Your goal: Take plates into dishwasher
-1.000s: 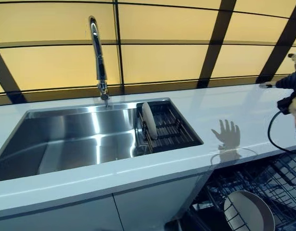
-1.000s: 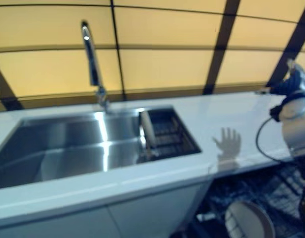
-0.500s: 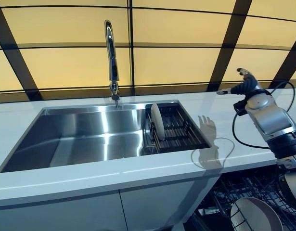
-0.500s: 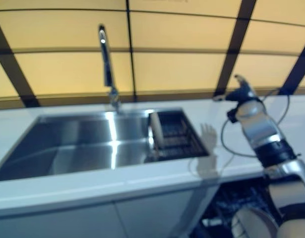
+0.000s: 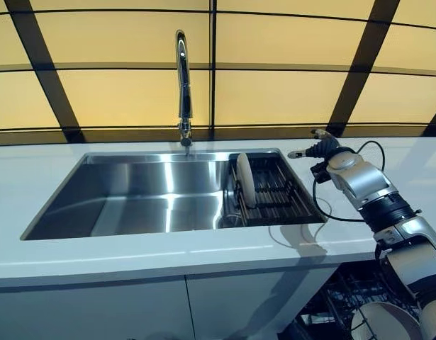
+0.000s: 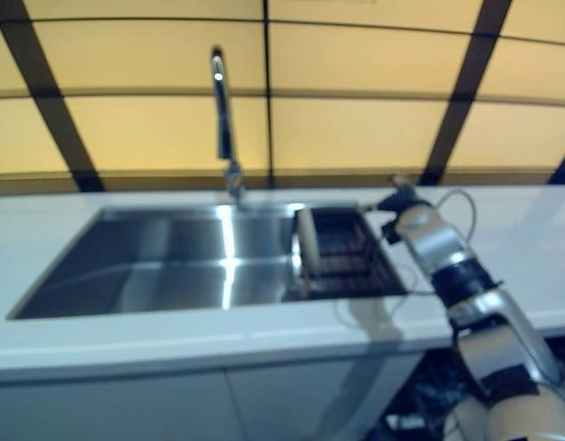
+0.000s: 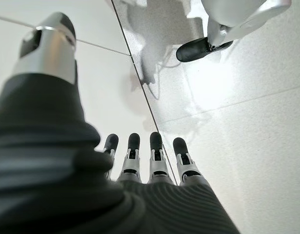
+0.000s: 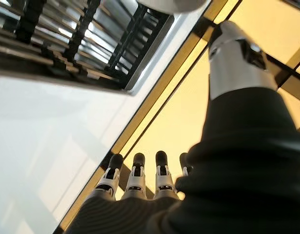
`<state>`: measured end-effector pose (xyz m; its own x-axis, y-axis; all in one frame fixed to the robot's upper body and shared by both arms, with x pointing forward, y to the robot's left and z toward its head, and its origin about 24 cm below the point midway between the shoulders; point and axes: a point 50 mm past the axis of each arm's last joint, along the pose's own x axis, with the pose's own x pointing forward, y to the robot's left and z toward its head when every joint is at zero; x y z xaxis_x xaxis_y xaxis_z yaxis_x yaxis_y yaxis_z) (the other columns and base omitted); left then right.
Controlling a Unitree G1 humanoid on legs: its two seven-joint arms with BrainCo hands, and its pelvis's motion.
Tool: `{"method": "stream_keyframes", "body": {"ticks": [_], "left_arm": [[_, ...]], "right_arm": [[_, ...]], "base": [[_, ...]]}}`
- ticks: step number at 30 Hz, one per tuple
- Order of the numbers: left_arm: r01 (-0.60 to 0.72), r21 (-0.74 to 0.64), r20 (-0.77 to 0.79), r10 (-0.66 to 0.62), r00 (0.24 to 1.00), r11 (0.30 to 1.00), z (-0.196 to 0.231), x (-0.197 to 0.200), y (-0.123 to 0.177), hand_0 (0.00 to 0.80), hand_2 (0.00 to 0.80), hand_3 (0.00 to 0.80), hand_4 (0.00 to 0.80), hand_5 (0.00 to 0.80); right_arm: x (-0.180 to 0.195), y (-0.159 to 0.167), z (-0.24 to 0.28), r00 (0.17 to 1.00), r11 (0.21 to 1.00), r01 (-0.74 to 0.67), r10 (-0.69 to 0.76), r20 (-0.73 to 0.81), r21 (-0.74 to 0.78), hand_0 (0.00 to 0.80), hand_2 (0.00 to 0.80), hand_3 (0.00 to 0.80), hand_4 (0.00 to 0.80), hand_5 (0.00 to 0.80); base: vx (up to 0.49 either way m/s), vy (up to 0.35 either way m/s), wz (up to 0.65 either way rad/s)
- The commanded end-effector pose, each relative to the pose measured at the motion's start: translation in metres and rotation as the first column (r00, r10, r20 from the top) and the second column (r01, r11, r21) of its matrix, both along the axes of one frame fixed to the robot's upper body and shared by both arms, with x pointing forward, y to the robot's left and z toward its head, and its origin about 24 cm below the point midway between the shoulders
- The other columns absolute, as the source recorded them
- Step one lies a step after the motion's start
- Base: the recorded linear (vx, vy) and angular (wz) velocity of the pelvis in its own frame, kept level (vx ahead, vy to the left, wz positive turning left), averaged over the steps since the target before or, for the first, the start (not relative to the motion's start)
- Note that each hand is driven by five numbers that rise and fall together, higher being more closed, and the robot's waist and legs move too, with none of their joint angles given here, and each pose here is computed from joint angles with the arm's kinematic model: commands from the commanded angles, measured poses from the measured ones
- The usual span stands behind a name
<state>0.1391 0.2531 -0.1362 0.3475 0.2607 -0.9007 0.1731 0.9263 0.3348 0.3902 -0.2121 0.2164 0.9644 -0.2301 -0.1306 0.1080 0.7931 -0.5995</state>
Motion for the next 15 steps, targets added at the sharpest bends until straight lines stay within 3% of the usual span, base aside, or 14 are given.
{"method": "stream_keyframes", "body": {"ticks": [1,15], "left_arm": [[0.021,0.044,0.03,-0.022,0.999,0.999,0.009,0.024,0.005,0.0,0.0,0.0,0.0,0.0],[-0.005,0.039,0.035,0.004,0.999,0.999,0.011,0.033,-0.003,0.0,0.0,0.0,0.0,0.0]], "right_arm": [[0.005,0.005,0.034,0.995,1.0,0.017,-0.016,0.098,-0.008,0.0,0.0,0.0,0.0,0.0],[0.004,0.028,-0.008,0.988,0.969,0.123,-0.139,0.061,0.213,0.0,0.0,0.0,0.0,0.0]], "base": [[-0.006,0.002,0.05],[-0.002,0.0,0.01]]}}
